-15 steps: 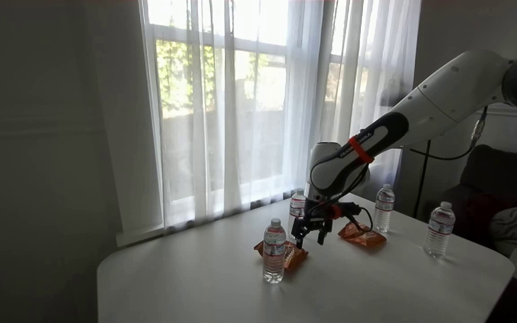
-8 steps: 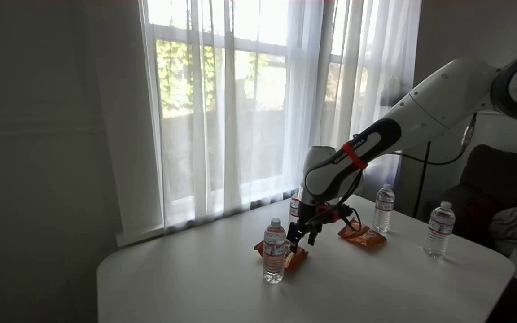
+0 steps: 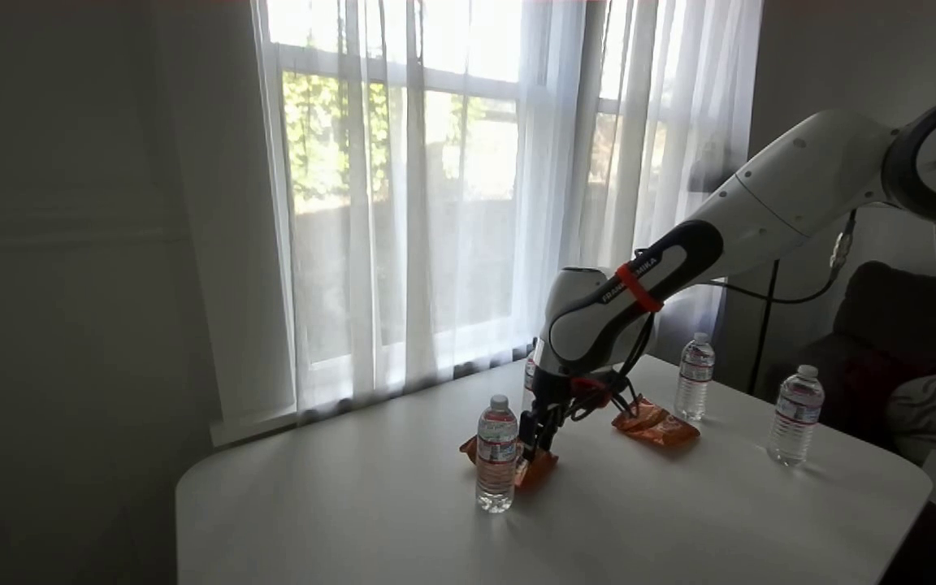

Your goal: Pick up the water bottle to the right and move it further to the right on the table, pick up one orange packet and put it next to the water bottle on the right, pick up the bottommost water bottle and place it a little behind the water bottle on the right, pick up the orange packet to the left and put it next to the water bottle by itself

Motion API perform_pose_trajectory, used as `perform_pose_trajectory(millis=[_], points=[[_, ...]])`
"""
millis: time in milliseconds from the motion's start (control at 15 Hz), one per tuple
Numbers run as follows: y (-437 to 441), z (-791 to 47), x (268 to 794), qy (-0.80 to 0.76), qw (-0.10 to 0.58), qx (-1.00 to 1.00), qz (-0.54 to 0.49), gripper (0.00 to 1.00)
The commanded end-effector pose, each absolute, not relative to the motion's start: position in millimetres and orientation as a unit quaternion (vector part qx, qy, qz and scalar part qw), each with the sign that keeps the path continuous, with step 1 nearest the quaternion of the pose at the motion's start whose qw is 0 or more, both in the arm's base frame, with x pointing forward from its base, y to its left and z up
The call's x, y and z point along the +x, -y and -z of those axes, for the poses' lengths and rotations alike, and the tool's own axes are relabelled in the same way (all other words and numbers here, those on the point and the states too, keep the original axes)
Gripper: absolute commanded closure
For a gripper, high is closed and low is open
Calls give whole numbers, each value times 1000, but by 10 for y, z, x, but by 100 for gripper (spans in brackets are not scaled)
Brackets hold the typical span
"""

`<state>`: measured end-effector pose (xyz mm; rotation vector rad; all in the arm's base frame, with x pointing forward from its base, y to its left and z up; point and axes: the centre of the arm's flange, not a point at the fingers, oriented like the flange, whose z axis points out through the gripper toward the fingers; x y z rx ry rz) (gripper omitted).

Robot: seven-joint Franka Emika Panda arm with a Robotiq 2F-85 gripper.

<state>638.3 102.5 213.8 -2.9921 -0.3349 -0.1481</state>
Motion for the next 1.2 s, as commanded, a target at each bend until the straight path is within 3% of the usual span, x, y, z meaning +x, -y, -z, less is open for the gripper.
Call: perform_pose_trajectory(millis=[0,67,200,267,333,467,1067,1133], points=[[-1082,-2038,6405,143,59,-986,66,16],[-1096,-2015,6409,146,60,-985,67,15],[-1123,-1974,6415,155,57,-984,71,2],[-1133,-1952,6418,159,56,-983,69,8],[-1140,-1939,6415,162,57,-983,69,36],[-1141,-1959,6398,165,56,-983,64,34],[-923,-2268,6214,158,40,-987,-5,97],[-888,-2315,6187,157,37,-987,-16,99]])
